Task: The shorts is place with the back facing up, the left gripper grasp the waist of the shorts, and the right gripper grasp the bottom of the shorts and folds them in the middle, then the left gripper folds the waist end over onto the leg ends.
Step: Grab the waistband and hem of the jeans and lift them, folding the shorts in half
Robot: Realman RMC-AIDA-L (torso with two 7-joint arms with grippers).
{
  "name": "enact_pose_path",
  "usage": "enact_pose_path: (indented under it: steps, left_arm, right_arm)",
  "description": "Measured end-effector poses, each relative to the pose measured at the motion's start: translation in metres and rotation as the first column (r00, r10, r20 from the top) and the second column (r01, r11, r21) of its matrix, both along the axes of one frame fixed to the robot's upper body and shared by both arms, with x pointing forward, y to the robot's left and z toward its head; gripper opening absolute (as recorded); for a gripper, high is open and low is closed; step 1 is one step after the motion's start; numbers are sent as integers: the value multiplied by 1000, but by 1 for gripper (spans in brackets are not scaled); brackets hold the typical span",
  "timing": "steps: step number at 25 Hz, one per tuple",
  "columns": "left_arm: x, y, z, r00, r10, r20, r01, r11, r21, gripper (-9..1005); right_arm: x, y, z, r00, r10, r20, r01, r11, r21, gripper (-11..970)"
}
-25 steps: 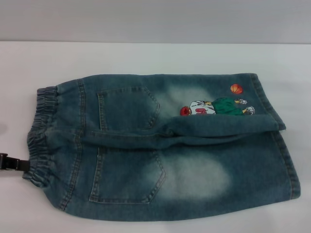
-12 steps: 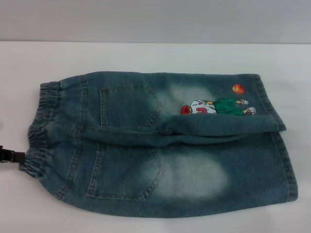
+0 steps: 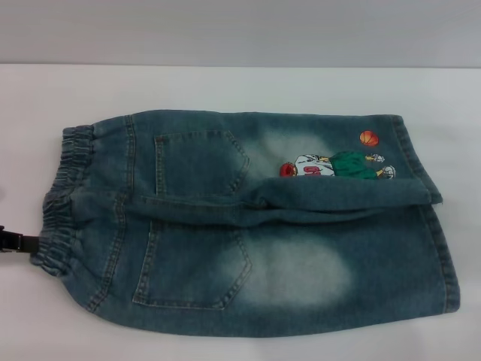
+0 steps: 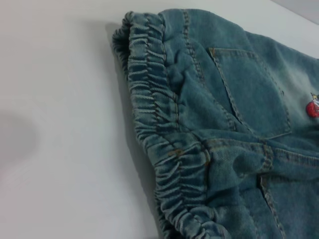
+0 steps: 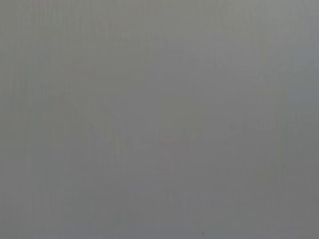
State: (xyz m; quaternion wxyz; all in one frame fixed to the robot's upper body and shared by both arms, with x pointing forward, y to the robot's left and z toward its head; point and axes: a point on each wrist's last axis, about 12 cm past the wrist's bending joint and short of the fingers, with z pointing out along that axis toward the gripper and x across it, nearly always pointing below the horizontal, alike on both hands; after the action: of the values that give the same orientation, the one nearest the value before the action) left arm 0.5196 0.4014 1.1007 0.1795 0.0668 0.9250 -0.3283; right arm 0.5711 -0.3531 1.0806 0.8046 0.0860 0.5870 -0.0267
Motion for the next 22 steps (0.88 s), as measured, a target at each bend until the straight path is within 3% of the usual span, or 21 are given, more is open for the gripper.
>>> enact_pose_path:
  steps: [7, 22]
  left_arm:
    - [-1, 0, 1, 1000, -2, -10, 2, 1000, -9, 55]
    - [3, 0, 9, 1000, 12, -9, -12, 1000, -29, 609]
  right_arm:
    - [0, 0, 0, 1000, -1, 1, 1, 1000, 0, 533]
    - [0, -1, 0, 1000, -3, 2, 3, 1000, 0, 534]
